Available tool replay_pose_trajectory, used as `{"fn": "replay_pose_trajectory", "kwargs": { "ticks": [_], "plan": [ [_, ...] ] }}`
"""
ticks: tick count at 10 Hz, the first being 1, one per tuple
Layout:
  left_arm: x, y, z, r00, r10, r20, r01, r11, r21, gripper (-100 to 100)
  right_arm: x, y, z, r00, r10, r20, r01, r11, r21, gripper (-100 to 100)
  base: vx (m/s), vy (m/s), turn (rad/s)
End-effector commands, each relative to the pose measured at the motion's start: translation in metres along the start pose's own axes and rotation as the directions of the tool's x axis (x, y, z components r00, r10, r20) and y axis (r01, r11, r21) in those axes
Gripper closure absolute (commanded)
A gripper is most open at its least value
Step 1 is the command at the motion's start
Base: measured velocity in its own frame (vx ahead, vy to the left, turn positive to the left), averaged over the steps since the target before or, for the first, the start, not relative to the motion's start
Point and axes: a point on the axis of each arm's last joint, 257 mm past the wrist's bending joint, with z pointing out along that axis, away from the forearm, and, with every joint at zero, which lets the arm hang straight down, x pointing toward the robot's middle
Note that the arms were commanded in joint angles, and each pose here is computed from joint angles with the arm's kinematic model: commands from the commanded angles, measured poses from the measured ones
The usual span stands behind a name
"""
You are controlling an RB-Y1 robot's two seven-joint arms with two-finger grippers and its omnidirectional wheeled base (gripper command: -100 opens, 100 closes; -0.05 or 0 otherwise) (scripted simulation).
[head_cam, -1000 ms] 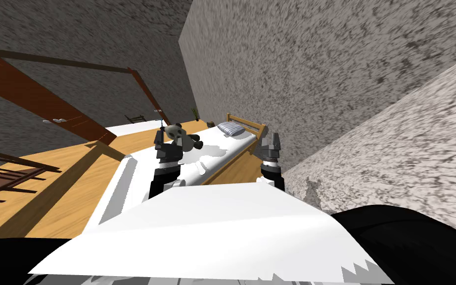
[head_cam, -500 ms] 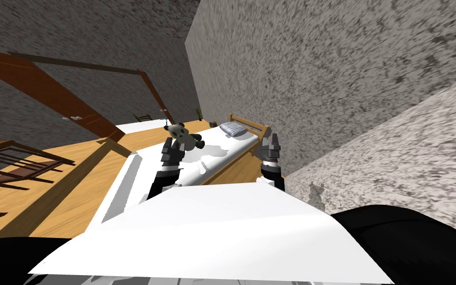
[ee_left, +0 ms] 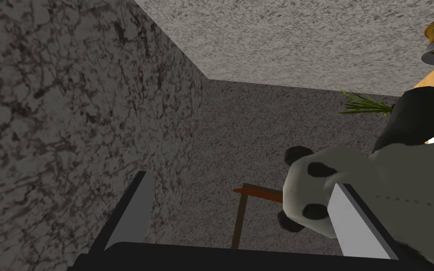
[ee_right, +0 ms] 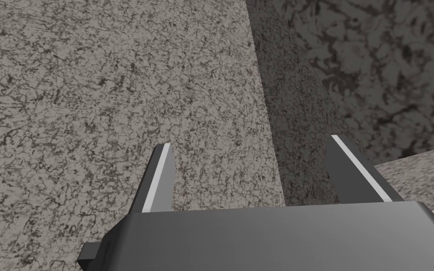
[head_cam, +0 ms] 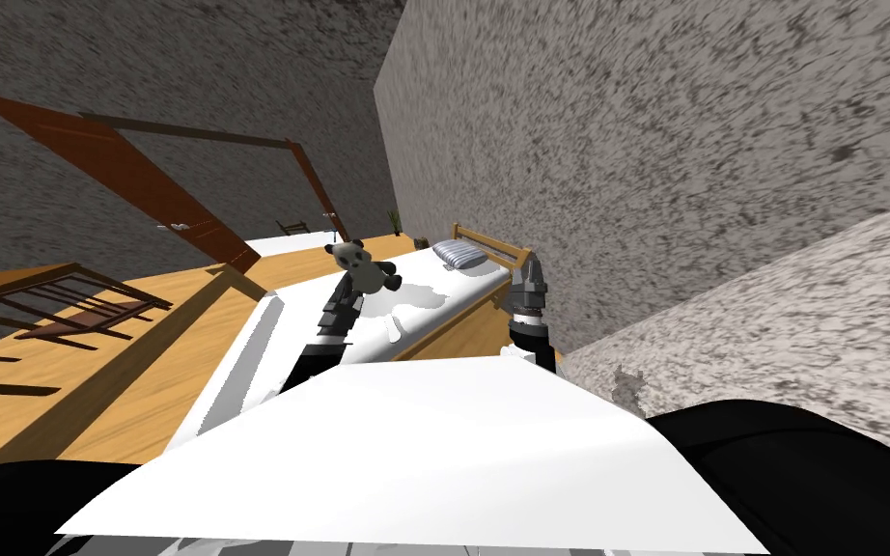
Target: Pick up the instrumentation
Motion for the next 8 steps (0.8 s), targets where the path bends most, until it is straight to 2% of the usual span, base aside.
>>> {"fn": "replay_pose_trajectory", "kwargs": {
  "ticks": [1,2,4,5,7,8],
  "plan": [
    [-0.003,0.029,-0.012,1.0,0.011,-0.022,-0.013,0.997,-0.078,-100,0.0,0.0,0.0,1.0,0.0,0.0,0.0,1.0,0.0,0,0.071,-0.079,0.074],
    [-0.004,0.031,-0.013,0.999,0.02,-0.033,-0.023,0.996,-0.085,-100,0.0,0.0,0.0,1.0,0.0,0.0,0.0,1.0,0.0,0,0.054,-0.052,0.03],
    [-0.013,0.069,-0.036,0.998,0.029,-0.055,-0.04,0.98,-0.195,-100,0.0,0.0,0.0,1.0,0.0,0.0,0.0,1.0,0.0,0,0.08,-0.052,0.062],
    [-0.014,0.069,-0.036,0.997,0.038,-0.068,-0.051,0.979,-0.197,-100,0.0,0.0,0.0,1.0,0.0,0.0,0.0,1.0,0.0,0,0.069,-0.058,0.032],
    [-0.023,0.105,-0.066,0.994,0.048,-0.097,-0.077,0.948,-0.31,-100,0.0,0.0,0.0,1.0,0.0,0.0,0.0,1.0,0.0,0,0.098,-0.068,0.048],
    [-0.025,0.107,-0.067,0.993,0.057,-0.108,-0.088,0.945,-0.316,-100,0.0,0.0,0.0,1.0,0.0,0.0,0.0,1.0,0.0,0,0.086,-0.052,0.018]
  ]
}}
